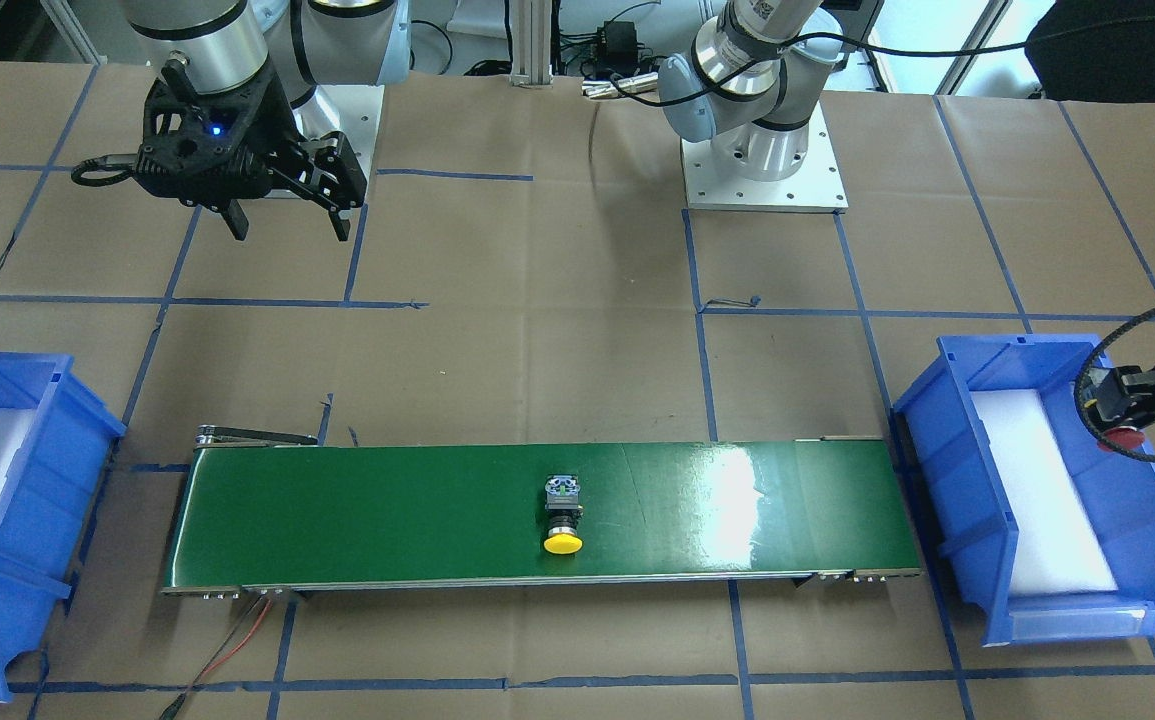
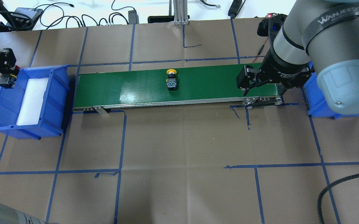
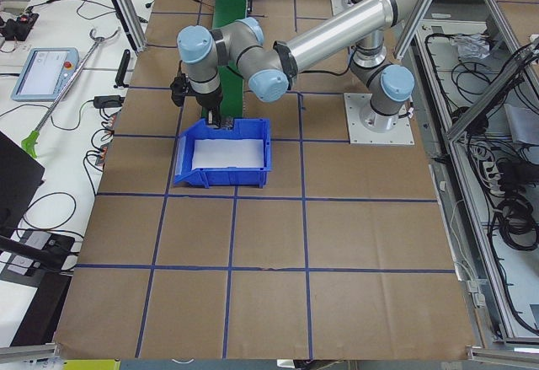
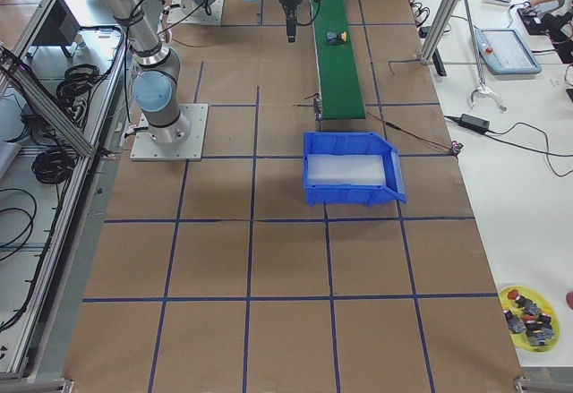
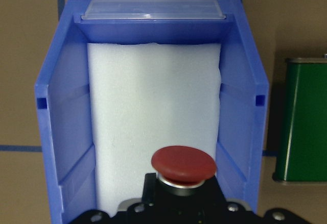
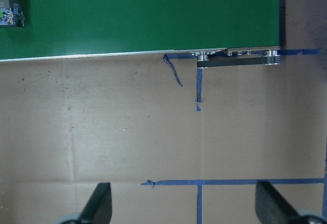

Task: Transport two buttons from left to right
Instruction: 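Lift the red button and carry it over the conveyor's near end, then lower the red button onto the belt and open the left gripper, then raise the left gripper while the right gripper moves over the yellow button, then grasp the yellow button on the belt with the right gripper, then lift the yellow button and carry it into the empty blue bin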

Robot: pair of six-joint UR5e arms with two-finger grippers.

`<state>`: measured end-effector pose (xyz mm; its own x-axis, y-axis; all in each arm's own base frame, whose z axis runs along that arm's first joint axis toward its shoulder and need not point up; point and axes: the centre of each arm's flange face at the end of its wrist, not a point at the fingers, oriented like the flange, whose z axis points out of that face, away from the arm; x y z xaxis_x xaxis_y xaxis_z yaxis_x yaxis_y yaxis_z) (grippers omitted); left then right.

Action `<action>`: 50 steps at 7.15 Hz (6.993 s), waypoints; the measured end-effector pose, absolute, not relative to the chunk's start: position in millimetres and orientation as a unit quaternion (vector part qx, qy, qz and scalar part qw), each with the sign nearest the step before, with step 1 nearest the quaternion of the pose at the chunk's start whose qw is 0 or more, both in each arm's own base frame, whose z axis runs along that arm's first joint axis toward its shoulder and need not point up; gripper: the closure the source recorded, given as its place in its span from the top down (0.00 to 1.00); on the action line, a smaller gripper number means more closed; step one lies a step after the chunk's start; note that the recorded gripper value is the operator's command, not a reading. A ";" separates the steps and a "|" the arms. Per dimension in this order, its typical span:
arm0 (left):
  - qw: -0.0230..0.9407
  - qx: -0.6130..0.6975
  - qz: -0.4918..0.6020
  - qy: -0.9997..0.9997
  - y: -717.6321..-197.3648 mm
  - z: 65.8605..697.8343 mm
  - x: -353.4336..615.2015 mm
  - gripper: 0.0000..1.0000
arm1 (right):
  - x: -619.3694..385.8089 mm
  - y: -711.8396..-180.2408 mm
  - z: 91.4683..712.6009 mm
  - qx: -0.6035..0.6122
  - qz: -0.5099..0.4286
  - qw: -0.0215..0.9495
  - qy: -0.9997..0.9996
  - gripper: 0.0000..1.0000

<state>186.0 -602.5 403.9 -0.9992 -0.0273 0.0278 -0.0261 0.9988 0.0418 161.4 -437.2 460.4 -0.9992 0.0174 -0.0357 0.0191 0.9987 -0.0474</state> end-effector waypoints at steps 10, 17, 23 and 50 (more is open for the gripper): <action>0.015 0.024 -0.057 -0.998 -647.8 328.4 -12.3 0.00 | 161.6 -437.0 456.8 0.009 -0.021 0.018 1.000 1.00; 0.007 0.016 -0.008 -1.000 -643.6 266.1 -13.4 1.00 | 161.6 -438.1 455.8 0.010 -0.019 0.017 1.000 1.00; 0.011 0.025 -0.037 -0.999 -608.6 435.0 -26.6 1.00 | 162.6 -466.6 433.0 0.010 -0.005 0.017 1.000 1.00; 0.000 0.008 -0.013 -1.000 -514.2 486.9 -105.1 1.00 | -92.9 -637.8 423.3 -0.020 0.007 -0.026 0.999 0.03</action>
<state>-105.1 -514.2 486.9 -0.9999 -0.0169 0.0005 -0.0169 0.9995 0.0266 -92.9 -637.8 423.3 -0.9979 -0.0398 0.0514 -0.0390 0.9991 0.0158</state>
